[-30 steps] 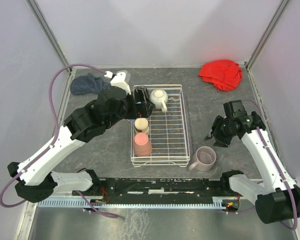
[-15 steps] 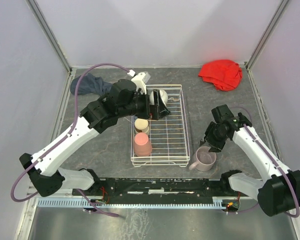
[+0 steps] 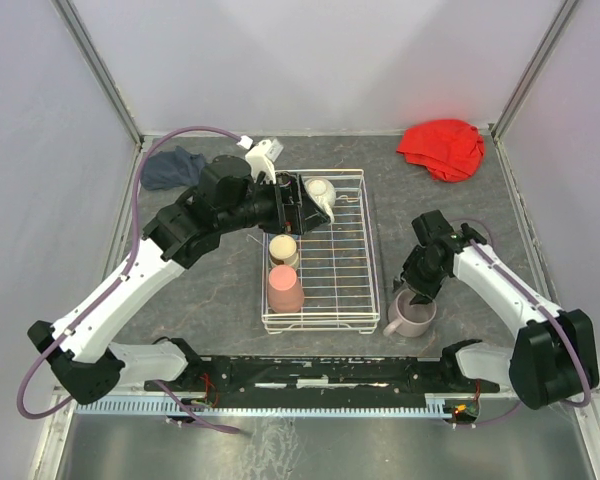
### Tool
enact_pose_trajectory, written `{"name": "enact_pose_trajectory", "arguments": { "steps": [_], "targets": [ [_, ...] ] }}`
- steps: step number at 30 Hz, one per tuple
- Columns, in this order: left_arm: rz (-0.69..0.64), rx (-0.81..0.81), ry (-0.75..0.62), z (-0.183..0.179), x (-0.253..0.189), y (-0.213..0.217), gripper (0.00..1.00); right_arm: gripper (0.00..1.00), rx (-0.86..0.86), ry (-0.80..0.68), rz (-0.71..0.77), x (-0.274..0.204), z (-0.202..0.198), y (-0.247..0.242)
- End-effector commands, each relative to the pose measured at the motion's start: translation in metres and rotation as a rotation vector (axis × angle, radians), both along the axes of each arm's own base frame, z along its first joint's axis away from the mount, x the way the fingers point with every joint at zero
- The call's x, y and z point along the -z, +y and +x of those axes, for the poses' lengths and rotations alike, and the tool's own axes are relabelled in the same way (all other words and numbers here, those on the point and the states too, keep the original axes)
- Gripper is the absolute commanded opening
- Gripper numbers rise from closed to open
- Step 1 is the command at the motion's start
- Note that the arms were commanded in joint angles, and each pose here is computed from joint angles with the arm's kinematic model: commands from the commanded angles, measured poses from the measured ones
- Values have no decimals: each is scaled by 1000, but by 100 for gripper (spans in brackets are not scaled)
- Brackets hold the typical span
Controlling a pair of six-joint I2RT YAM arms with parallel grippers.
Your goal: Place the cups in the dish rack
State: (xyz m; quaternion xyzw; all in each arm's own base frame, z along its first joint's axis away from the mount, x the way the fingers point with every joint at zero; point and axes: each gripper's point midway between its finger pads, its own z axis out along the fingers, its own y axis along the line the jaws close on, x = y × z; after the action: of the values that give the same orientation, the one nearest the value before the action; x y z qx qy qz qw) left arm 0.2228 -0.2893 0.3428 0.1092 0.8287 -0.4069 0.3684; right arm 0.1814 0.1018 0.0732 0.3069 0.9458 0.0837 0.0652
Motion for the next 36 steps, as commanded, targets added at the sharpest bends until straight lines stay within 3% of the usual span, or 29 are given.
{"name": "enact_pose_trajectory", "arguments": {
  "steps": [1,3,13,20,29,36],
  "targets": [
    [-52,42,-27,-1,-13,-6,100,55,19,-28,-28,11,13,-1],
    [-55,43,-27,1,-14,-6,100,51,20,-24,-33,14,13,-1],
    [-50,42,-19,9,-8,-4,99,1,9,-58,-86,5,16,-11],
    [-139,123,29,8,-1,-23,99,1,-33,-192,-71,-33,32,-10],
    [-337,253,218,-1,3,-53,99,1,-7,-528,164,-125,80,-7],
    [-515,275,366,0,-18,-68,100,1,-38,-820,227,-211,107,-16]
  ]
}}
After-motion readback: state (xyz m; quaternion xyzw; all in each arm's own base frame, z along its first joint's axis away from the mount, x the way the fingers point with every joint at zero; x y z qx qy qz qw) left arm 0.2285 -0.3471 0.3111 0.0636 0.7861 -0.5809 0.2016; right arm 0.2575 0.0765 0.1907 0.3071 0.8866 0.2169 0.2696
